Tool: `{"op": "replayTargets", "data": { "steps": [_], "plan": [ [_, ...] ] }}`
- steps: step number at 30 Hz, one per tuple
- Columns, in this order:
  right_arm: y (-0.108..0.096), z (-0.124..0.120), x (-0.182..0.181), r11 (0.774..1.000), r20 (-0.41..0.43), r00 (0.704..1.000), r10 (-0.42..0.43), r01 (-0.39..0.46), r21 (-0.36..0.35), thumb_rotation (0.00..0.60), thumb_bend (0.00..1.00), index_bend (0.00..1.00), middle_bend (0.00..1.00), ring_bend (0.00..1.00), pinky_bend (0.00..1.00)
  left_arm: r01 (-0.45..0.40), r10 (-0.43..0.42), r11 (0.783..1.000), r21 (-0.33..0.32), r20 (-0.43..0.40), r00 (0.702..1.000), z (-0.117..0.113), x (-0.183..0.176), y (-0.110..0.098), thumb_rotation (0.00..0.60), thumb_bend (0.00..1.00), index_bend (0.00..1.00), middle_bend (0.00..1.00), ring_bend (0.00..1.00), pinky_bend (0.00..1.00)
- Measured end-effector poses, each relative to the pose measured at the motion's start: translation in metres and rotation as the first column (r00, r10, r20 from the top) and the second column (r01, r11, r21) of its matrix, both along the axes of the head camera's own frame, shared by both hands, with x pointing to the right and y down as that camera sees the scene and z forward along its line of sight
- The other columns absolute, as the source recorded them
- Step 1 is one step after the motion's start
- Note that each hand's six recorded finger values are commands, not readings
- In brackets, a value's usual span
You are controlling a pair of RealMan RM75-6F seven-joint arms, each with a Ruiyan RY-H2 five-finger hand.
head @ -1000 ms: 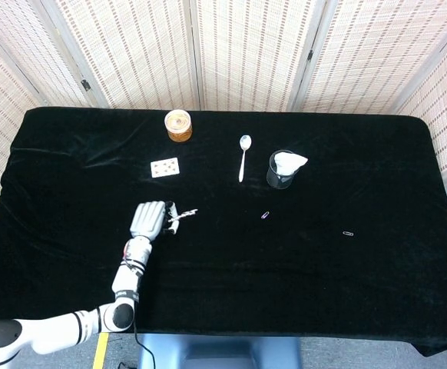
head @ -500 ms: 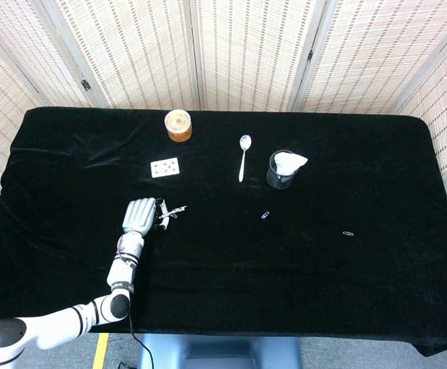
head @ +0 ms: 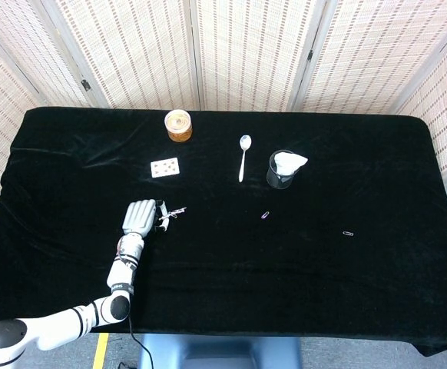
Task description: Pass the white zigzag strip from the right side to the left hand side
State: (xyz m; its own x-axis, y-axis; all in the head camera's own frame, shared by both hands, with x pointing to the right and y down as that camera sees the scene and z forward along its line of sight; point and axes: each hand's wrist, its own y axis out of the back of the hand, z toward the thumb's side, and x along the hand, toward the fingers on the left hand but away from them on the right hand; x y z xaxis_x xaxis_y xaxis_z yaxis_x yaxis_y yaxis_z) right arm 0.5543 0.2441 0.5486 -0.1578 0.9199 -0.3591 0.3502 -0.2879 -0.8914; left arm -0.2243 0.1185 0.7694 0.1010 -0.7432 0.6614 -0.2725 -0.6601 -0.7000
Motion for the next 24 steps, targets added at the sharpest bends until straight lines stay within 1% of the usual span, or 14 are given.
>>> {"op": "replayTargets", "data": {
  "steps": [11,16,21,24],
  "plan": [
    [0.0,0.0,-0.002,1.0,0.0,1.0,-0.006,0.006,-0.003,0.6,0.4,0.0,0.0,0.0,0.0,-0.003,0.004,1.0,-0.009,0.006,1.0,0.004,-0.002,0.003,0.6,0.65,0.8,1.0,1.0,1.0],
    [0.0,0.0,-0.001,1.0,0.0,1.0,-0.005,0.005,-0.004,0.6,0.4,0.0,0.0,0.0,0.0,0.001,-0.001,1.0,-0.002,0.007,1.0,0.004,-0.003,0.001,0.6,0.65,0.8,1.0,1.0,1.0],
    [0.0,0.0,-0.001,1.0,0.0,1.0,-0.003,0.003,-0.002,0.6,0.4,0.0,0.0,0.0,0.0,0.01,-0.01,1.0,0.014,-0.004,1.0,-0.002,-0.004,-0.001,0.6,0.65,0.8,1.0,1.0,1.0],
    [0.0,0.0,-0.001,1.0,0.001,1.0,-0.004,0.004,-0.003,0.6,0.4,0.0,0.0,0.0,0.0,0.012,-0.011,0.999,0.035,-0.019,1.0,-0.012,-0.005,-0.002,0.6,0.65,0.8,1.0,1.0,1.0]
  ]
}}
